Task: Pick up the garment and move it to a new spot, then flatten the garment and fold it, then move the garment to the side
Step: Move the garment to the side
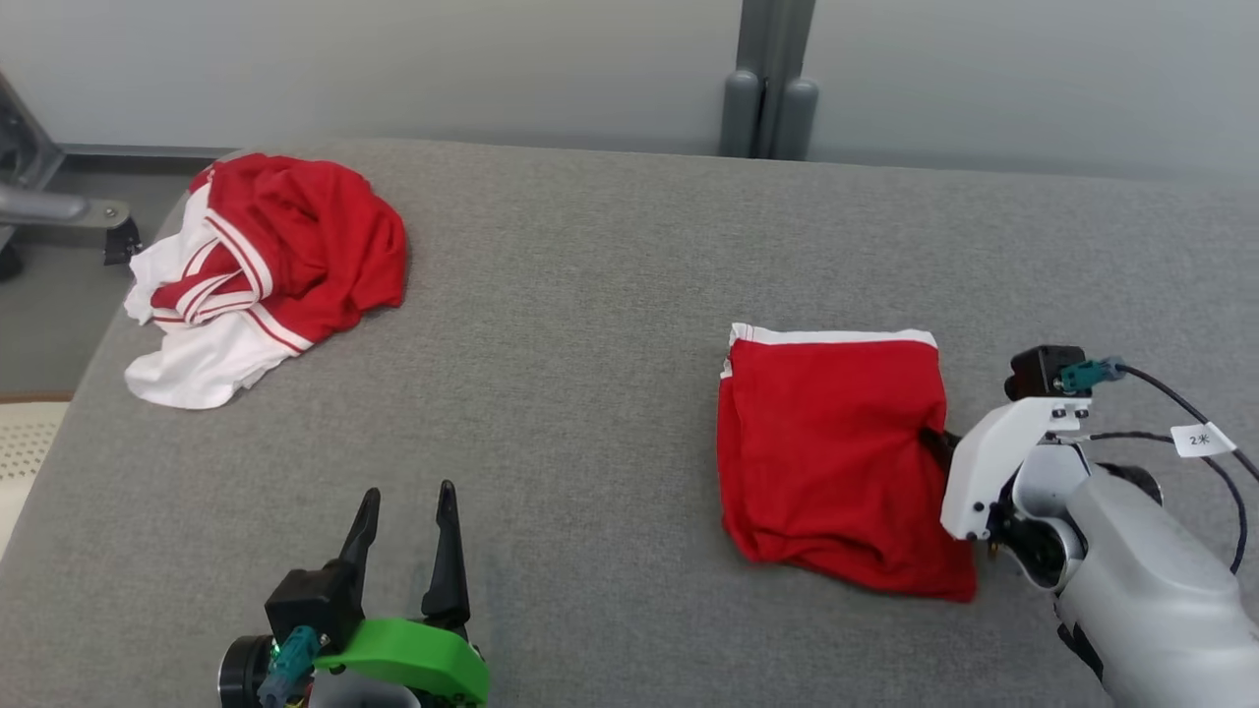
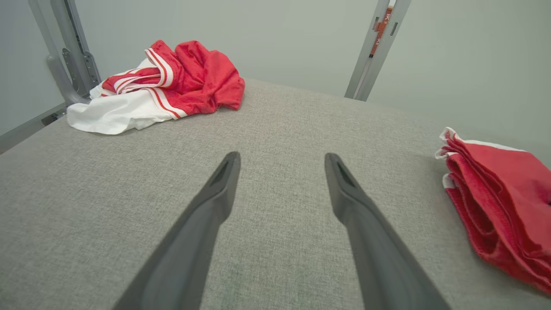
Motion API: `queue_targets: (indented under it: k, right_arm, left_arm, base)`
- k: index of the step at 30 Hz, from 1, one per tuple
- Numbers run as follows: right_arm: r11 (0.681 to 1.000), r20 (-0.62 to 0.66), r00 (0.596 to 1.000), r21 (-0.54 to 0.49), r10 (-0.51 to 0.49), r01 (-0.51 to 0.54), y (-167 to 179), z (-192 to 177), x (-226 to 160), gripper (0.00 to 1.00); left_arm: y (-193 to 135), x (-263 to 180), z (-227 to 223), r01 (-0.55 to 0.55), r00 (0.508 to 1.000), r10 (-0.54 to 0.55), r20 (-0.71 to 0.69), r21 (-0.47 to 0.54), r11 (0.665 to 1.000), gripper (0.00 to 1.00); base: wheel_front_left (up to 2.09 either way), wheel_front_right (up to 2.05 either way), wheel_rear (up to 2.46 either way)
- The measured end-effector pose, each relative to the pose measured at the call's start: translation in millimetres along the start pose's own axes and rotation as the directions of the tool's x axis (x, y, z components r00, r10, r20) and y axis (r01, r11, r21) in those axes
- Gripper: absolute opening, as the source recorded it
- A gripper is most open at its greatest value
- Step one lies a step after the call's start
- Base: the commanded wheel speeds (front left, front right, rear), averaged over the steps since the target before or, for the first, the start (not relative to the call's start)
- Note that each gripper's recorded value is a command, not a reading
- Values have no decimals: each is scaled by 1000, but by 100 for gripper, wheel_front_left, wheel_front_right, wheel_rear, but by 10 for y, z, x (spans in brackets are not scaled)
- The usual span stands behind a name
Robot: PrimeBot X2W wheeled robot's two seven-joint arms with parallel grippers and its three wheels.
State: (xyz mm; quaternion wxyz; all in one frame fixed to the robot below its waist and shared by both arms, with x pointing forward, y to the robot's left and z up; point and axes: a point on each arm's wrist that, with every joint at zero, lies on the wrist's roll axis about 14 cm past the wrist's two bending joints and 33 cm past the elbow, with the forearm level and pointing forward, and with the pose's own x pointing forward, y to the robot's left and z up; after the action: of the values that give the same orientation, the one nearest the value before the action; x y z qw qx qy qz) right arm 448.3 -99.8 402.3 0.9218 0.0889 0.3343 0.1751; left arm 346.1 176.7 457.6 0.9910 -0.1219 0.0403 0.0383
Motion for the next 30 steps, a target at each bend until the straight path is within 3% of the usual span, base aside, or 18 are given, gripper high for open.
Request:
queue_targets:
  k: [3,8,20,26,30]
  right_arm:
    - [998,58,997,-51,-45,48,-220,221,-113,0]
    - [991,131,984,-42,-123,130,-584,410,-326,0]
    - [927,200,905,95,-376,364,-1525,266,-1027,0]
    - [893,200,871,130,-449,431,-1782,218,-1169,0]
    - [881,195,859,117,-474,459,-1909,221,-1146,0]
  left_arm:
    - [-252,155,15,76,997,-76,3,-1,997,100]
    - [-634,387,8,187,982,-187,3,8,982,100]
    - [-1618,720,-346,458,886,-456,-77,10,889,100]
    - [-1842,787,-568,525,845,-521,-123,1,851,100]
    - [-1849,844,-669,527,841,-523,-141,-8,850,100]
  base:
    - [0,0,0]
    - [0,0,0]
    - [0,0,0]
    - [0,0,0]
    - [0,0,0]
